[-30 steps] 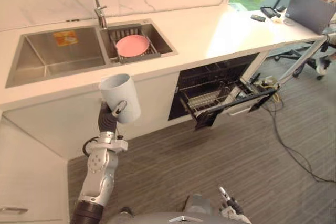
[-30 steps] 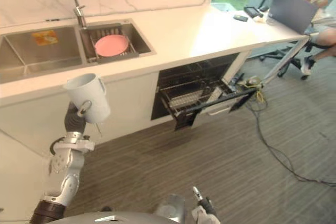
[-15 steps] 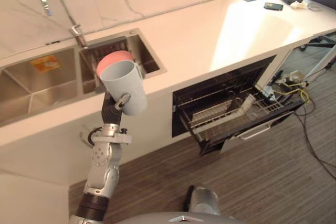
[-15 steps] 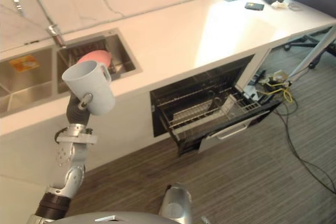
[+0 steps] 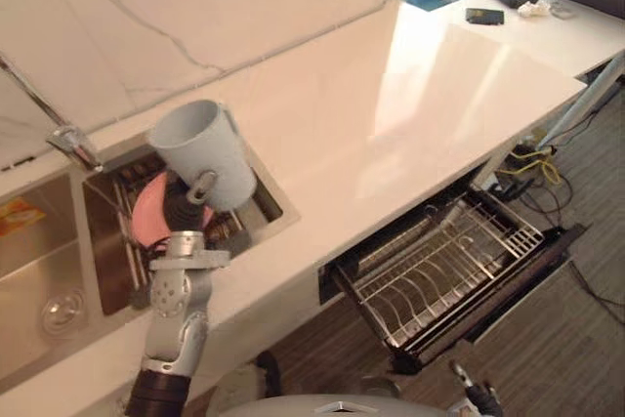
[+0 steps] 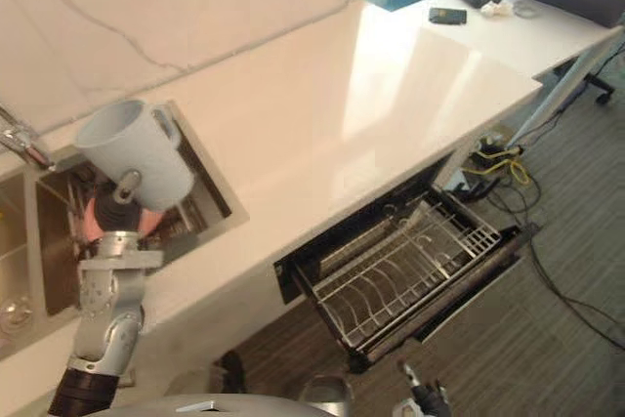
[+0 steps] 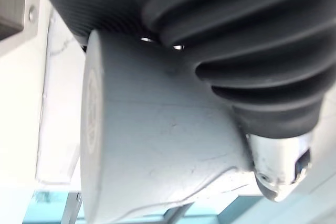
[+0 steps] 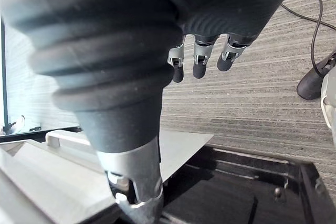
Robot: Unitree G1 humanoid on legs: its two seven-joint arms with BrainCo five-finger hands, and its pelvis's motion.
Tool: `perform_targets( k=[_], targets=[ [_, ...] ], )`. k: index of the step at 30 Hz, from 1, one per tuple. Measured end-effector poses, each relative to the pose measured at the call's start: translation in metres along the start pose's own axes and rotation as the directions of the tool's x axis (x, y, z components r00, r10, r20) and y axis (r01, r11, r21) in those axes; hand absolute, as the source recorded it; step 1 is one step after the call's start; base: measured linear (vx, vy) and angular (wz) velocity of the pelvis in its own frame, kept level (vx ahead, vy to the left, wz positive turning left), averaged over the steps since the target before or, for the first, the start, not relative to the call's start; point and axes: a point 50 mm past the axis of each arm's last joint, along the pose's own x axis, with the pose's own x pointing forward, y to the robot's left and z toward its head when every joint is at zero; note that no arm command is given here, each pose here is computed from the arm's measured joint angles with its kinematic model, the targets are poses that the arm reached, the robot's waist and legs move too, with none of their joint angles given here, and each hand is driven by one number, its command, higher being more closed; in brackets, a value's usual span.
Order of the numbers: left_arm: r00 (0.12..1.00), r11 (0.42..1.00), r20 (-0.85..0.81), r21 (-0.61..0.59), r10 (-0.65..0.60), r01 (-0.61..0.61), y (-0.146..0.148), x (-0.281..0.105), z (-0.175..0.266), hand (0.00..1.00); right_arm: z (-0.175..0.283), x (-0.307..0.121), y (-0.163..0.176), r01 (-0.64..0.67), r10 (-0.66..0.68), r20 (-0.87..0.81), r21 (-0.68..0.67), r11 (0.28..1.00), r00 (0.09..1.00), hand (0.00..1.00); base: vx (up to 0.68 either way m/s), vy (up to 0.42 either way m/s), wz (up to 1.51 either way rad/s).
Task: Walk over to the sink, pick up the cup, carry it to the dishwasher, place the cup inside the dishwasher, then close the dishwasher door
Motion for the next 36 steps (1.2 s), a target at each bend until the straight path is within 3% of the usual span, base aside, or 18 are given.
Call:
perform_targets(
  k=[12, 18, 22, 27, 29, 31, 32, 34, 35, 36],
  targets=[
    [0.999, 1.000, 0.039, -0.025, 0.015, -0.014, -0.013, 0.000, 0.000, 1.00, 0.057, -0.016, -0.013, 0.059, -0.096, 0.388, 0.107, 0.993, 0.917, 0.00, 0.06, -0.019, -0.30],
    [0.997, 0.999, 0.068, -0.044, 0.022, -0.019, -0.015, 0.001, 0.006, 1.00, 0.106, -0.038, 0.020, -0.159, 0.018, 0.628, 0.170, 0.973, 0.778, 0.00, -0.02, 0.061, -0.18],
    [0.995, 0.999, 0.101, -0.047, 0.005, 0.000, -0.012, 0.003, 0.012, 1.00, 0.148, -0.064, 0.041, -0.303, 0.074, 0.793, 0.142, 0.942, 0.604, 0.00, -0.09, 0.076, -0.19],
    [0.992, 0.994, 0.116, -0.089, -0.048, 0.058, -0.018, 0.003, 0.014, 1.00, 0.170, -0.088, 0.056, -0.481, 0.180, 0.872, 0.072, 0.874, 0.456, 0.00, -0.09, 0.035, -0.26],
    [0.992, 0.993, 0.118, -0.106, -0.047, 0.059, -0.021, 0.002, 0.013, 1.00, 0.178, -0.098, 0.068, -0.597, 0.291, 0.882, -0.014, 0.802, 0.370, 0.00, -0.08, 0.041, -0.54],
    [0.993, 0.992, 0.112, -0.108, -0.049, 0.061, -0.022, 0.003, 0.013, 1.00, 0.180, -0.112, 0.094, -0.744, 0.496, 0.839, -0.184, 0.643, 0.222, 0.00, -0.08, 0.019, -0.75],
    [0.993, 0.992, 0.108, -0.109, -0.048, 0.060, -0.022, 0.003, 0.012, 1.00, 0.179, -0.116, 0.100, -0.770, 0.541, 0.821, -0.222, 0.598, 0.184, 0.00, -0.11, -0.007, -0.73],
    [0.995, 0.994, 0.089, -0.088, -0.055, 0.063, -0.026, 0.004, 0.010, 1.00, 0.172, -0.130, 0.122, -0.845, 0.685, 0.728, -0.346, 0.408, 0.033, 0.00, -0.11, -0.035, -0.57],
    [0.994, 0.995, 0.086, -0.078, -0.063, 0.070, -0.028, 0.004, 0.010, 1.00, 0.170, -0.134, 0.127, -0.858, 0.707, 0.707, -0.367, 0.360, -0.006, 0.00, -0.08, -0.045, -0.37],
    [0.994, 0.995, 0.083, -0.064, -0.075, 0.081, -0.032, 0.007, 0.009, 1.00, 0.166, -0.140, 0.137, -0.876, 0.744, 0.663, -0.402, 0.266, -0.078, 0.00, -0.07, -0.043, -0.24]
  ],
)
